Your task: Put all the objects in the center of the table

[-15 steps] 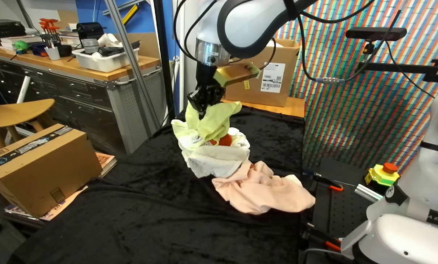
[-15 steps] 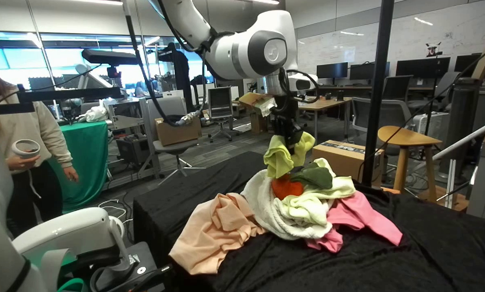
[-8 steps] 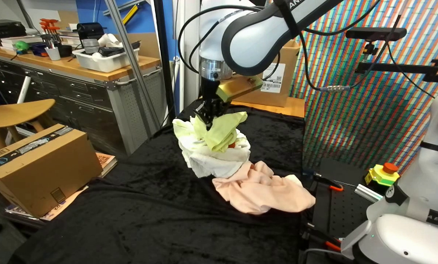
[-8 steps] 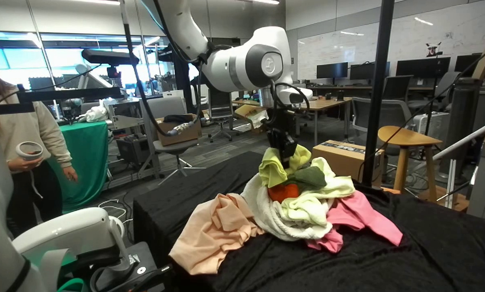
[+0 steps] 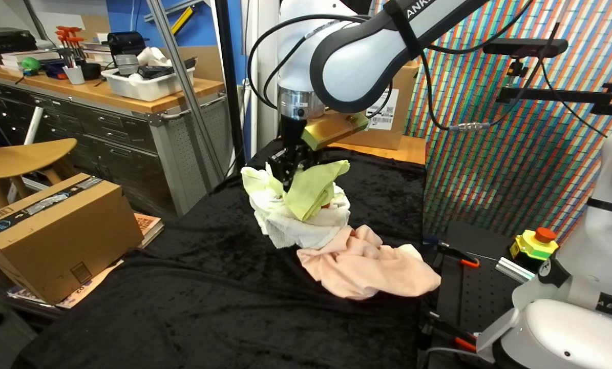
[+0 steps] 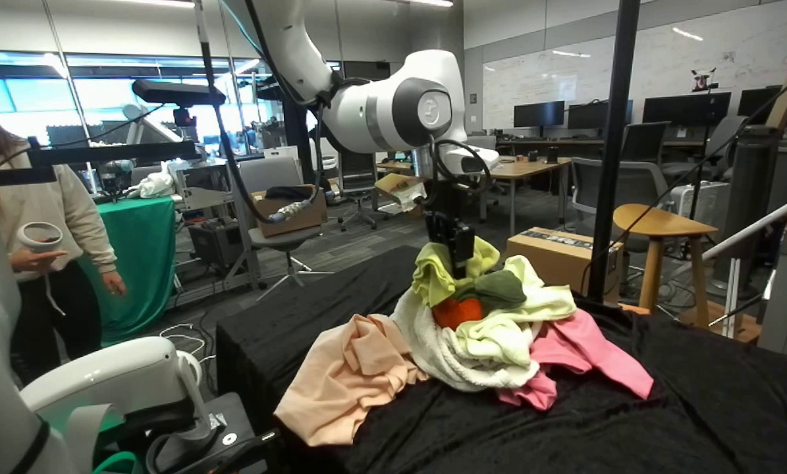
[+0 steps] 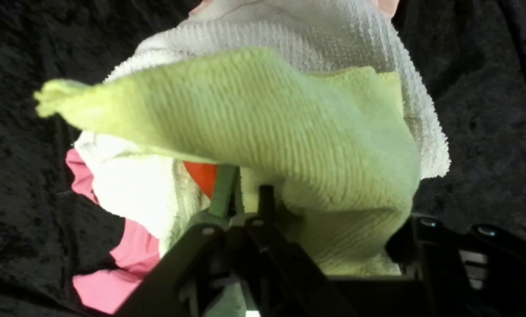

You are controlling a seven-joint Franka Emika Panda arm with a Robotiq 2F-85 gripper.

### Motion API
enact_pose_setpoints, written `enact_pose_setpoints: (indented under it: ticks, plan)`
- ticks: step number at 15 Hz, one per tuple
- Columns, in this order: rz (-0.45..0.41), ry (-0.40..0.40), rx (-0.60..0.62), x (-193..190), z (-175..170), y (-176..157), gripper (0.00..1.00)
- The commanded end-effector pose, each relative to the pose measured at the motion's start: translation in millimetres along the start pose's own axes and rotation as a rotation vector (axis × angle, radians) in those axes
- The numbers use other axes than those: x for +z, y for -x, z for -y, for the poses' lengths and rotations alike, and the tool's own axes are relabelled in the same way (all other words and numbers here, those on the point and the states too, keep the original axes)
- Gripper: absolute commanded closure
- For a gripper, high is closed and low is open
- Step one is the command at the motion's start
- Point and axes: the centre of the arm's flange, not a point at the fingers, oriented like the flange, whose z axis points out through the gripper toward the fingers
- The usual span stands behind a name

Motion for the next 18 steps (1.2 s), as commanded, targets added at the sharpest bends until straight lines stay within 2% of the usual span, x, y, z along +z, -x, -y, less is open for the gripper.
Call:
enact_pose_setpoints:
  ticks: [1, 3, 18]
  plan:
    - [-0.028, 0.007, 0.006, -9, 1, 11, 0.14]
    - [-0.035, 0.01, 0.008, -11, 1, 13, 0.0]
    - [-0.089, 0.029, 0.09, -45, -26, 36, 0.0]
